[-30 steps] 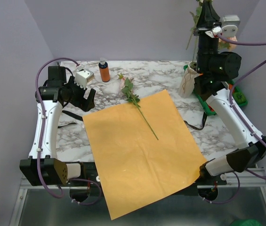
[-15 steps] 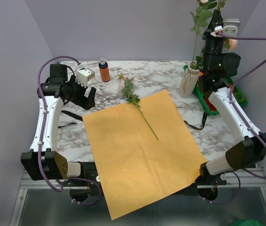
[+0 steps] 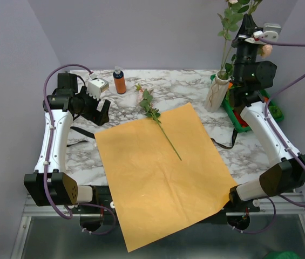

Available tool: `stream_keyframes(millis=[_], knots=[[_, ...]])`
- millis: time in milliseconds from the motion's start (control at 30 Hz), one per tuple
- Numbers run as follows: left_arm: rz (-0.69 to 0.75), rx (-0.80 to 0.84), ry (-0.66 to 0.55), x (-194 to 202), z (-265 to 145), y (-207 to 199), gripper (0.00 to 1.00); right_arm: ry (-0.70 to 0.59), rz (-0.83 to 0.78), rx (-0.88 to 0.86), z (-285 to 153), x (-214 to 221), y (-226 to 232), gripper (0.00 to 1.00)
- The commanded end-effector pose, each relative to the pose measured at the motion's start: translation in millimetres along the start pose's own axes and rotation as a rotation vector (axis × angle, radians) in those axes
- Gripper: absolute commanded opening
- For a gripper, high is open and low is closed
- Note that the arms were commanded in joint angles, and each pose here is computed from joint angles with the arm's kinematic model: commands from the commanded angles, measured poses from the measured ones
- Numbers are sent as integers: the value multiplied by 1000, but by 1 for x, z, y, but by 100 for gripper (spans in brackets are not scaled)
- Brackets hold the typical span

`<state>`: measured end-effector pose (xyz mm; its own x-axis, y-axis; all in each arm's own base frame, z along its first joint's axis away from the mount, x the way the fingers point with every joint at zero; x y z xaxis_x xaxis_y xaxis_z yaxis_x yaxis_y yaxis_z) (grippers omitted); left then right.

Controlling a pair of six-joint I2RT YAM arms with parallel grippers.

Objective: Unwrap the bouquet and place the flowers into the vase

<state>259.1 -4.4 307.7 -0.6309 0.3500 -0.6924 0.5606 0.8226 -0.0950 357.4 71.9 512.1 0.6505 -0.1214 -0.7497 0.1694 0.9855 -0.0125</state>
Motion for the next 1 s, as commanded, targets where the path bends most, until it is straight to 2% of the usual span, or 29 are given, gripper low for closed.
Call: stream_keyframes(millis=[0,467,967], knots=[[13,0,-24,-1,-1,0,99,4,31,31,0,-16,-8,1],[12,9,-31,0,0,-1,99,-52,12,34,-6,-60,-25,1],[14,3,-32,0,-4,-3,99,15,-29,35,-12,-11,-14,1]])
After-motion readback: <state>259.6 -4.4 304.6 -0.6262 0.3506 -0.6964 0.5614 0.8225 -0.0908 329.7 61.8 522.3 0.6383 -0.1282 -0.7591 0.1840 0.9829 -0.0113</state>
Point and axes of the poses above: each gripper's point midway between its finger pads, its own z axis out along the fingers, its own y axis along the line the jaws close on, x = y × z, the point moved 10 cm from there along -z, back along the fingers, and after that the axes turned 4 degrees about -z, right-handed, at the moved point
